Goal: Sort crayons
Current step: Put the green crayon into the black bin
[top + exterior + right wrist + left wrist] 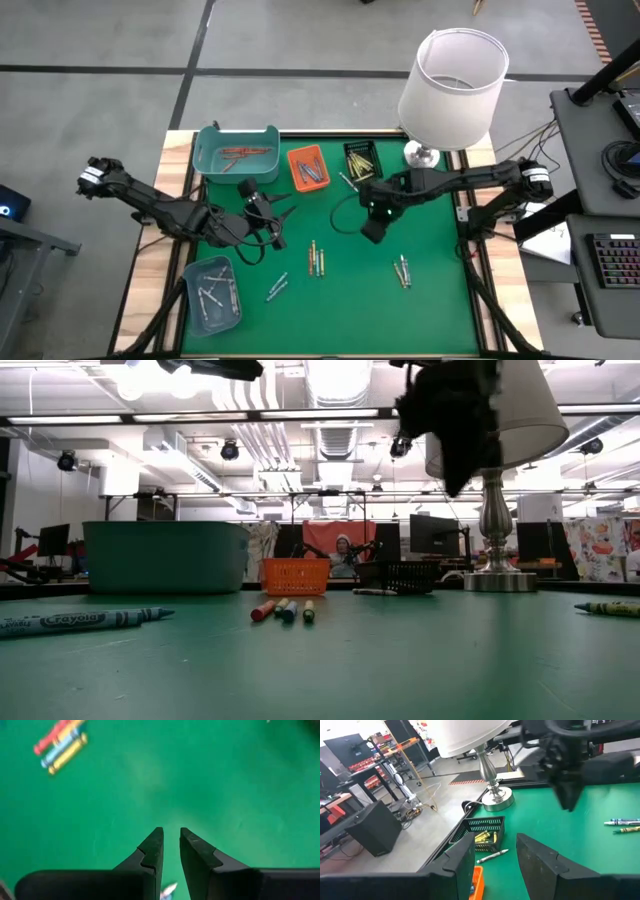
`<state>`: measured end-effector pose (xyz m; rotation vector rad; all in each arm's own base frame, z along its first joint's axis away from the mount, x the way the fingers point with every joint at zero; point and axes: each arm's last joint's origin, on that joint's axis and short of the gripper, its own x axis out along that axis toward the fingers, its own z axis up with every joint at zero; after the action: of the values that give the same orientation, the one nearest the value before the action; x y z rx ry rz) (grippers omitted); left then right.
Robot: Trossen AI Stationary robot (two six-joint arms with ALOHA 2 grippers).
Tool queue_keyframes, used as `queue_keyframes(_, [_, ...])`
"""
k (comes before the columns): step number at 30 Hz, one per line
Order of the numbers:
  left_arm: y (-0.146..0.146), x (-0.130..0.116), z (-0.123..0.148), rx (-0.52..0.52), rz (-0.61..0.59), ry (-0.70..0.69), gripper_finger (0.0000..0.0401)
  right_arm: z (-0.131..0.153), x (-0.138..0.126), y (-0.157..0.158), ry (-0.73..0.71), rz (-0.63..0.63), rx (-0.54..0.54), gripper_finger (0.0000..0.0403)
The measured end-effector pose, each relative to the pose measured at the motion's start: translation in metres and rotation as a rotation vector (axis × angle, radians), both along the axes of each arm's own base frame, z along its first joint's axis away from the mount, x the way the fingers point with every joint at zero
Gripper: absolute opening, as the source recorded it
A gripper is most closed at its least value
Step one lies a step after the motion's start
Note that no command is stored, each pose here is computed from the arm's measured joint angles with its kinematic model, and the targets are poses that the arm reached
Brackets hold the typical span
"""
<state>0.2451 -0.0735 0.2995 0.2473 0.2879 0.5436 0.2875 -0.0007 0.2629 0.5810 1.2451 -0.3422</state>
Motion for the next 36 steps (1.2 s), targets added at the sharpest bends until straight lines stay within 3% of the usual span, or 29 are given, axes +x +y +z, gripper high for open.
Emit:
queue_keyframes(10, [0.0,0.0,0.0,0.0,0.0,0.0,0.0127,-0.009,-0.025,0.046,0.245,-0.138,0.06,0.0052])
queue_keyframes(19, [-0.001,0.001,-0.002,0.014,-0.002,0.015,0.0127,-0.028,-0.038,0.082,0.288,-0.224,0.073,0.0052])
queue_keyframes(22, [-0.001,0.001,-0.002,0.014,-0.003,0.015,0.0127,-0.036,-0.036,0.091,0.236,-0.235,0.104,0.0054])
queue_keyframes(27, [-0.001,0.001,-0.002,0.014,-0.003,0.015,0.0127,-0.048,-0.03,0.102,0.165,-0.229,0.146,0.0079])
queue_keyframes(36, [0.0,0.001,-0.004,0.023,-0.003,0.034,0.0127,-0.078,-0.016,0.109,0.28,-0.197,0.136,0.0127])
